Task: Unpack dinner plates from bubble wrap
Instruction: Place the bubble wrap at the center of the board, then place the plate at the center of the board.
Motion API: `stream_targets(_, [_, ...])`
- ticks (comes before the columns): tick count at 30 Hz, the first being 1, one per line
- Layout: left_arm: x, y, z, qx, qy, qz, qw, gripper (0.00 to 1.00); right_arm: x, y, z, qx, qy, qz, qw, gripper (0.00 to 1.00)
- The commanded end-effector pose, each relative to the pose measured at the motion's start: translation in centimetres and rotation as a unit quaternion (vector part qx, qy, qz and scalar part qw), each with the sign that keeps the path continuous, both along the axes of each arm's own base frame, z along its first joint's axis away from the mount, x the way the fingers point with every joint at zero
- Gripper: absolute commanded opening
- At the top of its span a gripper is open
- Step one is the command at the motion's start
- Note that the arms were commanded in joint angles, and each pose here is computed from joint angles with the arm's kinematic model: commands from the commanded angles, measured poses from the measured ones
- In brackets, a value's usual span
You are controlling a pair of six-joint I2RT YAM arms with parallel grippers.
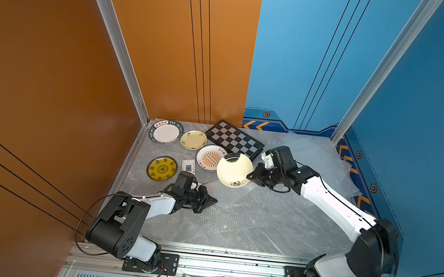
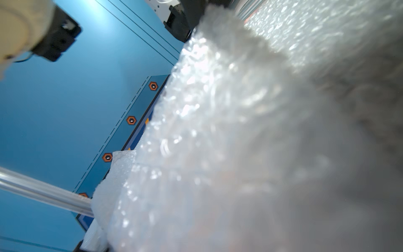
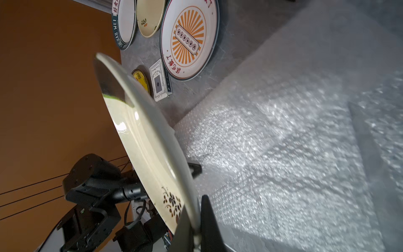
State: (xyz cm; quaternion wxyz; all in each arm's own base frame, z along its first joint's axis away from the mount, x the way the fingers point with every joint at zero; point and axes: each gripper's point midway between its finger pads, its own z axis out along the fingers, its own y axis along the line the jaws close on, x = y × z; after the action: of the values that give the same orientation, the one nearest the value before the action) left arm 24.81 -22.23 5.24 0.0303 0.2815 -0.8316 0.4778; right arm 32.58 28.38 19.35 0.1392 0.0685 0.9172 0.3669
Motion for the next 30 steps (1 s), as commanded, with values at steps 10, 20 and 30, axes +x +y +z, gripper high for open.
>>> stream_targets(10, [-1.7,-3.2,0.0,-0.012,-0.004,-0.068,0.998,0.08,4.8,7.3,-1.4,0.007,0.021,0.058,0.998,0.00])
stream_targets(20, [-3.1,2.0,4.6,-0.003,-0.037,-0.040,0.999,0.57,4.2,10.8,-3.5,0.001,0.033,0.090,0.995,0.00])
stream_targets(30, [-5.4,5.9,10.0,0.069,-0.083,-0.045,0.993,0.63,3.0,13.7,-7.0,-0.015,0.066,0.114,0.991,0.00])
